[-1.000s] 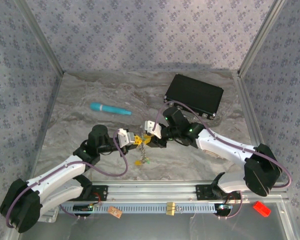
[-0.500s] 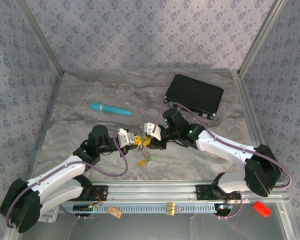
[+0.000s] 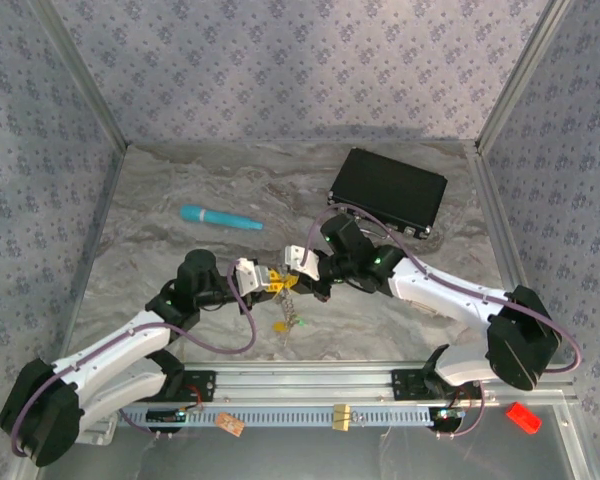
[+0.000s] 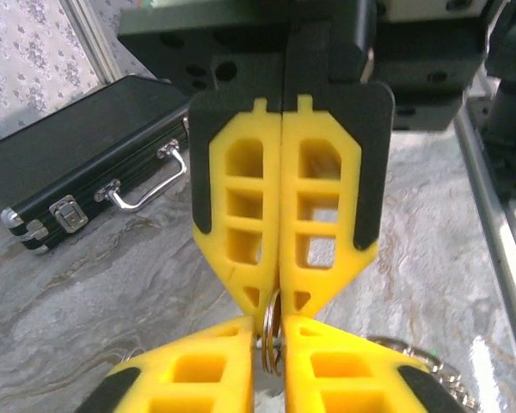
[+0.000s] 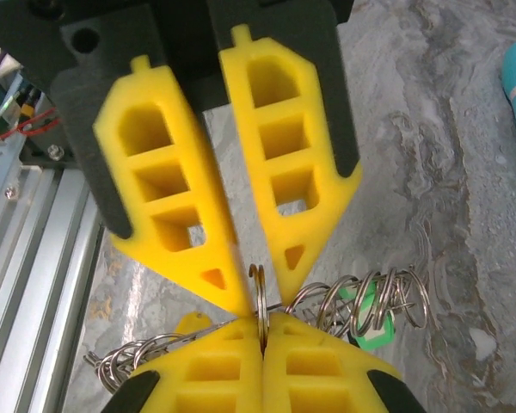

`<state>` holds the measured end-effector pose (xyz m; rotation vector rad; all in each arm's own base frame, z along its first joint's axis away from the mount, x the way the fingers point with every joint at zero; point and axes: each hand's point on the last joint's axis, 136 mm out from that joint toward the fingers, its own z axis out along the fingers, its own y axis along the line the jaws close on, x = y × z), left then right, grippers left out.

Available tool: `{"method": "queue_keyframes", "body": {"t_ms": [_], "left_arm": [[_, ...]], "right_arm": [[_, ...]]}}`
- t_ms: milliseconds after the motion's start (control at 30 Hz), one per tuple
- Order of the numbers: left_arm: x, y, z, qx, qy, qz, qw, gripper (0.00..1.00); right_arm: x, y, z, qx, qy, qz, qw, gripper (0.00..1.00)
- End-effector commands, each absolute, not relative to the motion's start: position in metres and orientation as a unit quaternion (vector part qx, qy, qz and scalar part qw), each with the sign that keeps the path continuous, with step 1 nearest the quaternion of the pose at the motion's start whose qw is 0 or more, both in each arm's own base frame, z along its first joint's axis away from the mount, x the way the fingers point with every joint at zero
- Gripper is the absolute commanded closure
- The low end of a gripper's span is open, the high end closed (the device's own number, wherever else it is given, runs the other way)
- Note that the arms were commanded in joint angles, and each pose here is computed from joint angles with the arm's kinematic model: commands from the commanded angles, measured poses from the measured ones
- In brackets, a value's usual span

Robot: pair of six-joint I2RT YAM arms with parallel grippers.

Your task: Put the keys on the keyring

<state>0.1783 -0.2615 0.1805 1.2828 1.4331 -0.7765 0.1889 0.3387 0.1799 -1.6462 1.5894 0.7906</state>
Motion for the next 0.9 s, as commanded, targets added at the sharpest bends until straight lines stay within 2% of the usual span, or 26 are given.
{"method": "queue_keyframes", "body": {"t_ms": [0, 300, 467, 500, 667, 867], "left_arm": [[0.173, -0.263, 0.185, 0.563, 0.585, -0.301, 0.501, 0.82], [0.172, -0.268, 0.185, 0.582, 0.578, -0.293, 0.491, 0.87], [0.172, -0.270, 0.187, 0.582, 0.573, -0.298, 0.494, 1.00], [0.171, -0.270, 0.187, 0.582, 0.573, -0.298, 0.494, 1.00], [0.169, -0.268, 0.192, 0.570, 0.566, -0.305, 0.512, 1.00], [0.168, -0.269, 0.198, 0.542, 0.559, -0.329, 0.534, 1.00]], "right_arm": [[0.194, 0.335, 0.185, -0.662, 0.612, 0.262, 0.343, 1.00], [0.188, 0.339, 0.179, -0.709, 0.598, 0.198, 0.319, 1.00], [0.183, 0.345, 0.187, -0.703, 0.589, 0.221, 0.331, 1.00], [0.184, 0.345, 0.189, -0.698, 0.591, 0.227, 0.336, 1.00], [0.188, 0.336, 0.196, -0.642, 0.602, 0.298, 0.370, 0.79], [0.189, 0.334, 0.195, -0.604, 0.604, 0.347, 0.388, 0.76]]}}
